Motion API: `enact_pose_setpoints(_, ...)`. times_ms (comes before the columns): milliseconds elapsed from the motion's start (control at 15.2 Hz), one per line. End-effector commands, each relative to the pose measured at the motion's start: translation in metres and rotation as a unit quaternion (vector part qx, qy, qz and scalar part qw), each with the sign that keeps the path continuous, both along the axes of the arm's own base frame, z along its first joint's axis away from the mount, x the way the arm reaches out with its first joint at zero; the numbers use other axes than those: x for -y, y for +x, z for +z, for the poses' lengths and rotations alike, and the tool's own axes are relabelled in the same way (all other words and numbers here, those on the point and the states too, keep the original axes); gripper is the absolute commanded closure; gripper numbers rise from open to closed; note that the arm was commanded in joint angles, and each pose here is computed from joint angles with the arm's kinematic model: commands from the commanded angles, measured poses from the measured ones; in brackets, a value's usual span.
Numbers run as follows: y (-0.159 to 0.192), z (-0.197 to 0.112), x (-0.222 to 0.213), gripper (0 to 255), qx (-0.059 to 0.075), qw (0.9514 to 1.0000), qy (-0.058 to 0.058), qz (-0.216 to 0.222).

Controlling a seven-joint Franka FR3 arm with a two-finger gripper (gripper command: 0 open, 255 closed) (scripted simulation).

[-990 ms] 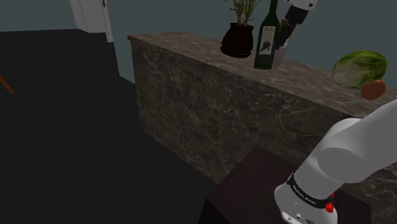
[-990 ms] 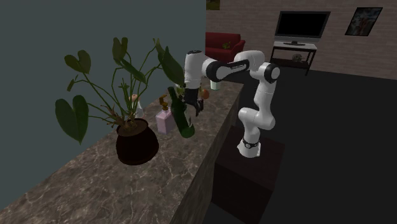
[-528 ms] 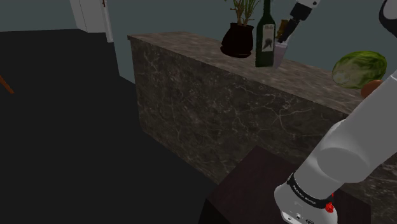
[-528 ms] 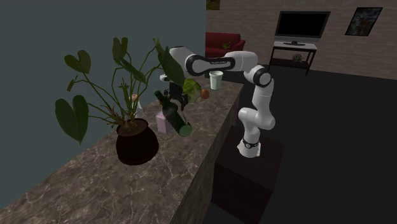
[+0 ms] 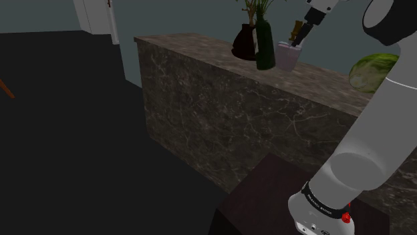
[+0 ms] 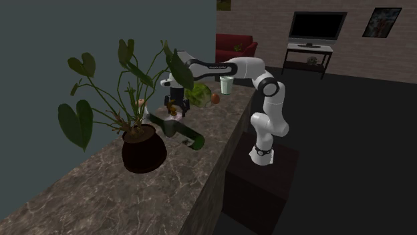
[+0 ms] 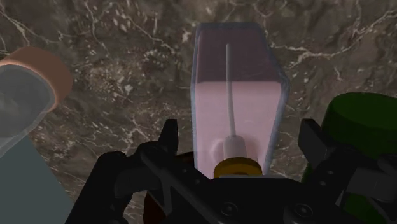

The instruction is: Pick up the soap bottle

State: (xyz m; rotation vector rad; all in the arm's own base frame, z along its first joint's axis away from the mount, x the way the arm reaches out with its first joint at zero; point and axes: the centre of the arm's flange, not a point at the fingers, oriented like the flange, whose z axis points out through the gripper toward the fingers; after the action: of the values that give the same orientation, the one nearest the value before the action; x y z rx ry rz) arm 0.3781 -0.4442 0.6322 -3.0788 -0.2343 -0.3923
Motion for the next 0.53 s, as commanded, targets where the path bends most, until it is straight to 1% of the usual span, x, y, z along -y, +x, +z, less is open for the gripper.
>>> enact_pose_setpoints(0, 0.0004, -0.0112, 0.0004, 0, 0.000, 1.0000, 0.000, 0.000)
enact_pose_setpoints(198, 0.0004, -0.0195, 0.0004, 0, 0.000, 1.0000, 0.000, 0.000)
enact_pose_setpoints(264, 0.0003, -0.0200, 0.0015, 255, 0.000, 1.0000, 0.000, 0.000)
enact_pose_setpoints(462, 0.0002, -0.0202, 0.0016, 255, 0.000, 1.0000, 0.000, 0.000)
